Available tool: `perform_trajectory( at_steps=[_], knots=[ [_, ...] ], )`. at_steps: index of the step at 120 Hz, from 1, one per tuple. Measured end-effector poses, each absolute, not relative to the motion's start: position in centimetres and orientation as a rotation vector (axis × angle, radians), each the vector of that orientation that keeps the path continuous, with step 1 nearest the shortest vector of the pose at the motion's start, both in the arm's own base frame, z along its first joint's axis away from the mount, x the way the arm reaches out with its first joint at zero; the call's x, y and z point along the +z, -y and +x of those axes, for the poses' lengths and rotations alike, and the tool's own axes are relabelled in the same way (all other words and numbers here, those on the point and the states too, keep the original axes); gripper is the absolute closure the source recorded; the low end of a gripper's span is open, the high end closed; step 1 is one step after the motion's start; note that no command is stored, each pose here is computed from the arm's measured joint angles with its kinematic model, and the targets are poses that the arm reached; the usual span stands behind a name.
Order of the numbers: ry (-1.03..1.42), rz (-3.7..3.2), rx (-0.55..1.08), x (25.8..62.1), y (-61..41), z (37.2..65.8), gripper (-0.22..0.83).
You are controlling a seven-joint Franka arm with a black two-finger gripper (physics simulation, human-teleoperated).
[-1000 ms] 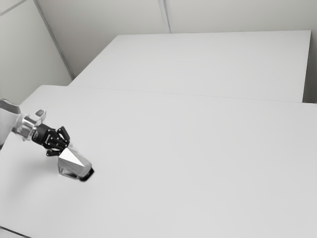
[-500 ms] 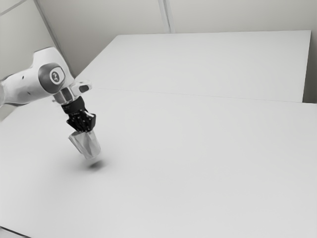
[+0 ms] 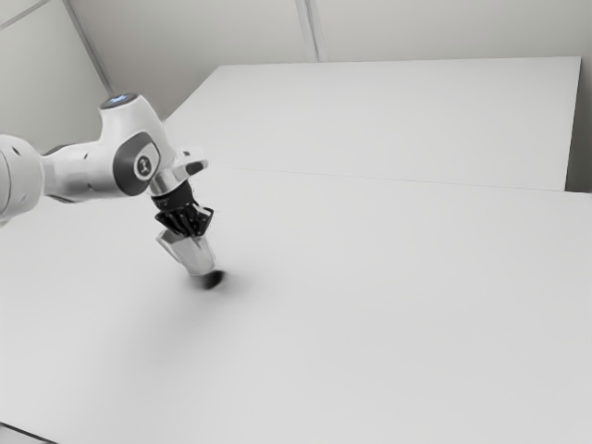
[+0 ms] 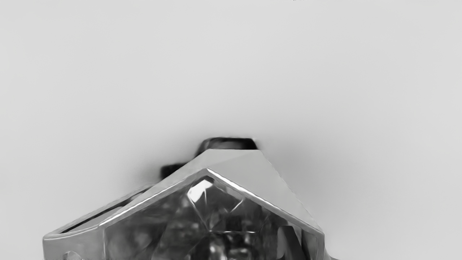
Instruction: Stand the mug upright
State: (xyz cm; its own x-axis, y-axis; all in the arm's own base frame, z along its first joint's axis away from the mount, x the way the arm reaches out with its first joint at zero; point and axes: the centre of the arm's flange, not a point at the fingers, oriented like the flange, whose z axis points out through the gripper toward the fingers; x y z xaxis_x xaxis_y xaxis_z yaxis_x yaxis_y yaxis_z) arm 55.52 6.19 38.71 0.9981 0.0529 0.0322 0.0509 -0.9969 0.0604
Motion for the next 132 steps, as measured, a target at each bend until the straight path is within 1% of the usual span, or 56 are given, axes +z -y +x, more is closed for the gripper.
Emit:
perform_trajectory(
  at_steps=[12,48,64,70,76,91,109,120,132],
  knots=[
    [-0.216,3.075,0.054,37.2,-9.7,55.5,0.78],
    [-0.246,3.071,0.075,35.5,-7.8,56.5,0.78],
    [-0.239,3.069,0.084,35.8,-7.0,56.7,0.48],
    [-0.236,3.07,0.099,36.6,-6.9,56.7,0.38],
    [-0.233,3.073,0.112,37.5,-6.9,56.5,0.3],
    [-0.194,3.092,0.163,40.5,-6.2,56.5,0.17],
    [-0.047,3.163,0.251,46.8,-3.8,58.3,0.08],
    [0.052,3.217,0.28,50.9,-1.8,59.1,0.05],
    [0.104,3.244,0.3,54.9,-0.2,59.5,0.03]
  ],
)
